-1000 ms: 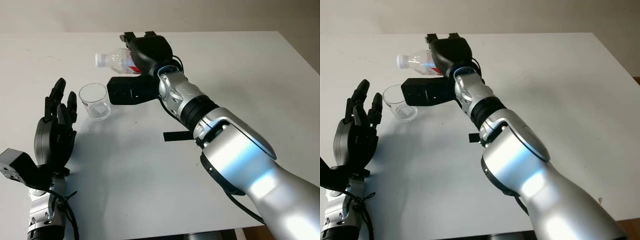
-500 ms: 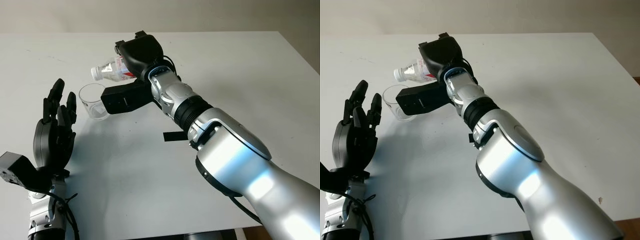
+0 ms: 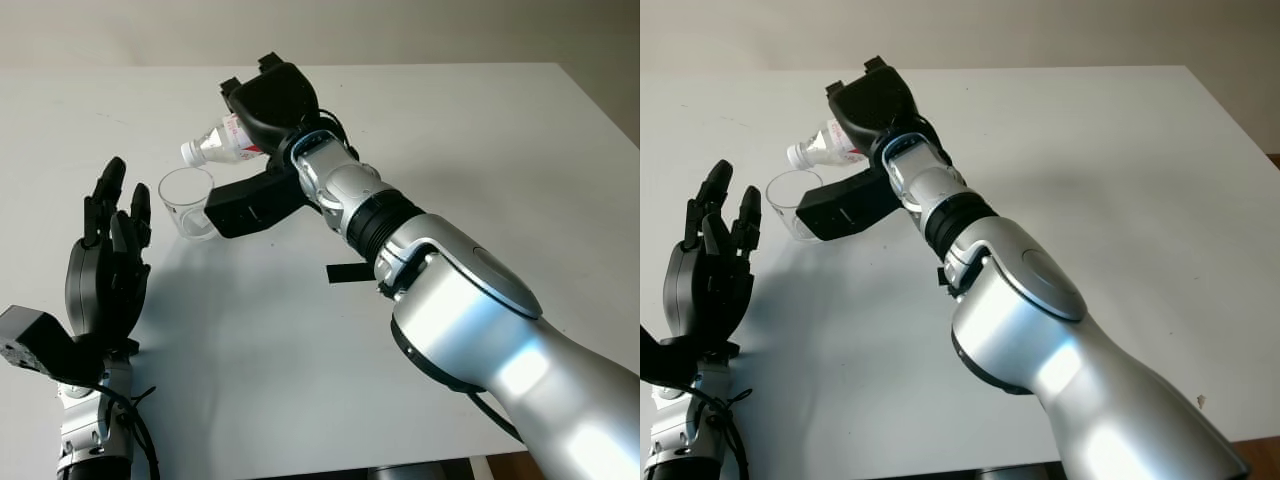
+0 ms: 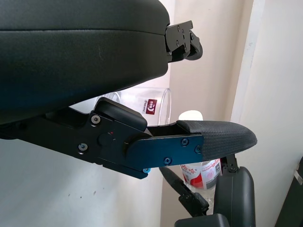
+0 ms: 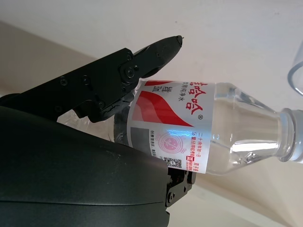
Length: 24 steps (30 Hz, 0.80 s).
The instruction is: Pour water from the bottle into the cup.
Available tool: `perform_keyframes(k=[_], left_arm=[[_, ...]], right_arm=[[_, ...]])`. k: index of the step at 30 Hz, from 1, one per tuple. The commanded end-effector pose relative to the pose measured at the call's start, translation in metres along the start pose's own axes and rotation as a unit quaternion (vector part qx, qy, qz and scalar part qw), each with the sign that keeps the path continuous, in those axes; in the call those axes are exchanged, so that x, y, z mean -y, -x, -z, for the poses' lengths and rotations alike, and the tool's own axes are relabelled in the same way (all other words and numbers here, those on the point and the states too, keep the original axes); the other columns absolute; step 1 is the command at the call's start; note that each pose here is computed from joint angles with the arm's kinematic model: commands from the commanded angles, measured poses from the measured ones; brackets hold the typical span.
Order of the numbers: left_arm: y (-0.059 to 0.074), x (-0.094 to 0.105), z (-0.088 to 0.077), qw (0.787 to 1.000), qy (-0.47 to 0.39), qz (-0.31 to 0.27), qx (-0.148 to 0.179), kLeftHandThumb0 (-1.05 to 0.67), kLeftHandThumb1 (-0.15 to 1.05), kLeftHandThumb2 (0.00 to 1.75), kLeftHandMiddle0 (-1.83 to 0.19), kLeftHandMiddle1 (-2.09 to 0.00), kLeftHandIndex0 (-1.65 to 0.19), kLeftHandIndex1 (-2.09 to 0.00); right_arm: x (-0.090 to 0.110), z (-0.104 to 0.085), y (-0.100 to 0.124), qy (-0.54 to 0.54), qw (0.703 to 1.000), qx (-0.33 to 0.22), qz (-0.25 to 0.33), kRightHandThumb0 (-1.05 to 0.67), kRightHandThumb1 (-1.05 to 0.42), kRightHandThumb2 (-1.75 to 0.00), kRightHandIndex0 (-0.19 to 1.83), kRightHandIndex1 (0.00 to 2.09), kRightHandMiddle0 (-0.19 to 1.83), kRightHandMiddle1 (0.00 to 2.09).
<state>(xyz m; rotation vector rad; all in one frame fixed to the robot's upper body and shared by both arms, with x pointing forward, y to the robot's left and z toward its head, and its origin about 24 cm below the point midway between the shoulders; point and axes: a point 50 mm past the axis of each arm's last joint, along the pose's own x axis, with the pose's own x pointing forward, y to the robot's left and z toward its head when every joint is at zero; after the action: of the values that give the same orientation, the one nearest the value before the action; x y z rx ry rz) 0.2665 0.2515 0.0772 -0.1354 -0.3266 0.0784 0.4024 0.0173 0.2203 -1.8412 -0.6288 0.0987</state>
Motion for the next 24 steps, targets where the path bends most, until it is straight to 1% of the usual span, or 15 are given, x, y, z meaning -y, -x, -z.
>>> perform_keyframes(k=[1, 4, 7, 9, 10, 11, 13, 16, 18, 21, 23, 24], left_arm=[[0.0086, 0.0002, 0.0112, 1.000, 0.007, -0.008, -0.022, -0.85, 1.05, 0.56, -0.03, 0.00, 0.19, -0.49], [0.0083, 0.0002, 0.0113, 1.000, 0.009, -0.010, -0.022, -0.86, 1.05, 0.55, -0.04, 0.00, 0.19, -0.49], [0.0081, 0.0006, 0.0114, 1.000, 0.011, -0.010, -0.021, -0.85, 1.05, 0.55, -0.03, 0.00, 0.19, -0.48], [0.0080, 0.0009, 0.0116, 1.000, 0.009, -0.010, -0.021, -0.85, 1.05, 0.55, -0.03, 0.00, 0.19, -0.48], [0.0080, 0.0010, 0.0116, 1.000, 0.008, -0.010, -0.021, -0.86, 1.05, 0.55, -0.04, 0.00, 0.19, -0.48], [0.0080, 0.0010, 0.0116, 1.000, 0.007, -0.009, -0.021, -0.86, 1.05, 0.55, -0.04, 0.00, 0.19, -0.49], [0.0080, 0.0010, 0.0115, 1.000, 0.007, -0.009, -0.020, -0.86, 1.05, 0.55, -0.05, 0.00, 0.19, -0.49], [0.0080, 0.0008, 0.0115, 1.000, 0.010, -0.009, -0.020, -0.85, 1.05, 0.55, -0.05, 0.00, 0.19, -0.51], [0.0083, 0.0000, 0.0122, 1.000, 0.012, -0.007, -0.020, -0.85, 1.05, 0.55, -0.04, 0.00, 0.19, -0.51], [0.0079, -0.0001, 0.0123, 1.000, 0.012, -0.007, -0.021, -0.86, 1.05, 0.53, -0.04, 0.00, 0.19, -0.51], [0.0076, 0.0003, 0.0122, 1.000, 0.011, -0.005, -0.021, -0.86, 1.05, 0.53, -0.04, 0.00, 0.19, -0.51], [0.0075, 0.0005, 0.0122, 1.000, 0.010, -0.004, -0.021, -0.86, 1.05, 0.54, -0.04, 0.00, 0.19, -0.51]], right_arm=[[0.0134, 0.0045, -0.0038, 0.015, 0.999, 0.006, 0.028, -0.34, -0.97, -0.05, 0.52, 2.09, 0.20, 1.32], [0.0124, 0.0057, -0.0032, 0.024, 0.999, 0.014, 0.033, -0.35, -0.97, -0.05, 0.50, 2.09, 0.22, 1.31], [0.0123, 0.0052, -0.0030, 0.048, 0.998, 0.029, 0.034, -0.35, -0.98, -0.06, 0.46, 2.09, 0.18, 1.31], [0.0127, 0.0041, -0.0028, 0.064, 0.996, 0.045, 0.041, -0.34, -0.96, -0.05, 0.41, 2.09, 0.22, 1.02], [0.0129, 0.0037, -0.0026, 0.068, 0.995, 0.050, 0.044, -0.34, -0.96, -0.05, 0.41, 2.09, 0.26, 0.82], [0.0130, 0.0034, -0.0025, 0.074, 0.995, 0.054, 0.046, -0.34, -0.96, -0.05, 0.40, 2.09, 0.29, 0.74], [0.0131, 0.0027, -0.0025, 0.083, 0.994, 0.059, 0.047, -0.36, -0.97, -0.06, 0.37, 2.09, 0.31, 0.67], [0.0131, 0.0016, -0.0025, 0.107, 0.991, 0.065, 0.047, -0.36, -0.97, -0.06, 0.35, 2.09, 0.35, 0.66], [0.0130, 0.0008, -0.0025, 0.121, 0.989, 0.068, 0.048, -0.37, -0.97, -0.05, 0.40, 2.09, 0.35, 0.64], [0.0120, 0.0000, -0.0022, 0.136, 0.987, 0.072, 0.048, -0.38, -0.98, -0.05, 0.52, 2.09, 0.38, 0.67], [0.0115, -0.0002, -0.0020, 0.144, 0.986, 0.074, 0.048, -0.38, -0.98, -0.05, 0.56, 2.09, 0.35, 0.82], [0.0112, -0.0002, -0.0020, 0.147, 0.985, 0.076, 0.046, -0.38, -0.98, -0.05, 0.58, 2.09, 0.35, 0.85]])
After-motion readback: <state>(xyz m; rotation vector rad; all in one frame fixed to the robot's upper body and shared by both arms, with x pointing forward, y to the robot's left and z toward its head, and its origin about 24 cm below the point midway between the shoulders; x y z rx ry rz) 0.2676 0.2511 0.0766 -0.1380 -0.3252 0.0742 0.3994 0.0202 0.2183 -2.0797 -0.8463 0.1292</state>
